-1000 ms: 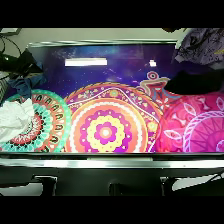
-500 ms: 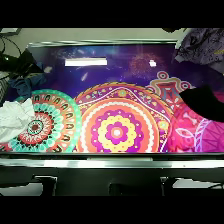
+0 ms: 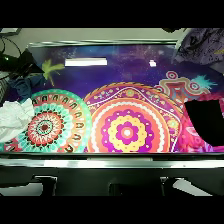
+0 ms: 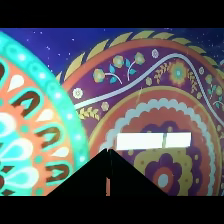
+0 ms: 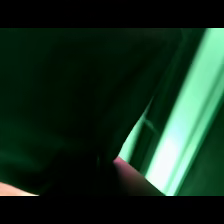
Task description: Fold the clothes and pants, and hang the long-sleeved shirts on hangers.
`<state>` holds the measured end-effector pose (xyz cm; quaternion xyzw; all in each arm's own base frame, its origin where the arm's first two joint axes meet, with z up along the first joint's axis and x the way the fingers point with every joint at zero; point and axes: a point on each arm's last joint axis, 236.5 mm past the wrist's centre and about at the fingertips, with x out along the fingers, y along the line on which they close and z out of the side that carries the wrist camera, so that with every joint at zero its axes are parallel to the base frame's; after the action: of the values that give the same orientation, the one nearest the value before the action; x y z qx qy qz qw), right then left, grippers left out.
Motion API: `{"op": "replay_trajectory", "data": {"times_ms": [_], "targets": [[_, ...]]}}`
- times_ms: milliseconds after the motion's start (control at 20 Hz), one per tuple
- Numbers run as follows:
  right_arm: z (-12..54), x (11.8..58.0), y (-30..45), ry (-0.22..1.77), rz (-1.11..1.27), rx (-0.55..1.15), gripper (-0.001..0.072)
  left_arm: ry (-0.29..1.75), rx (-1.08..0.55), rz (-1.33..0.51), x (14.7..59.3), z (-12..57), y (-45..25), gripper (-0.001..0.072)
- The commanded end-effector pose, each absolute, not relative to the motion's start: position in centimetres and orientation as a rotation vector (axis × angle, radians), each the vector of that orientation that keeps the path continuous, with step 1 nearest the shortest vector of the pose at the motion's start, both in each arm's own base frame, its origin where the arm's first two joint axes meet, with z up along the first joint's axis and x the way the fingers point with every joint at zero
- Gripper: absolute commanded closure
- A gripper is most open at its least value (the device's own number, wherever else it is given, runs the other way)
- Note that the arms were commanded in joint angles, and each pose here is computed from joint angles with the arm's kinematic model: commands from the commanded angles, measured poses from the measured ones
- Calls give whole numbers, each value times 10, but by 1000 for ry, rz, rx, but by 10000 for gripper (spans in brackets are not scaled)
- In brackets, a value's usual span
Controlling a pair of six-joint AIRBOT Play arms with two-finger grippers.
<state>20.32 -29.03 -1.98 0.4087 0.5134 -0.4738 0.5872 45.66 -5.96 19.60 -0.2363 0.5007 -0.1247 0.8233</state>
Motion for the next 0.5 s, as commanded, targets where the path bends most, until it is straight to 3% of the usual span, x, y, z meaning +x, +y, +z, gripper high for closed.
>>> {"op": "replay_trajectory", "data": {"times_ms": [0,450], "targets": [[-31,169,-285,1295,-1175,885,689,1065,-504,-264,457,196,-59,685],[-31,145,-296,1367,-1213,755,686,1065,-504,-265,457,196,-59,685]]}}
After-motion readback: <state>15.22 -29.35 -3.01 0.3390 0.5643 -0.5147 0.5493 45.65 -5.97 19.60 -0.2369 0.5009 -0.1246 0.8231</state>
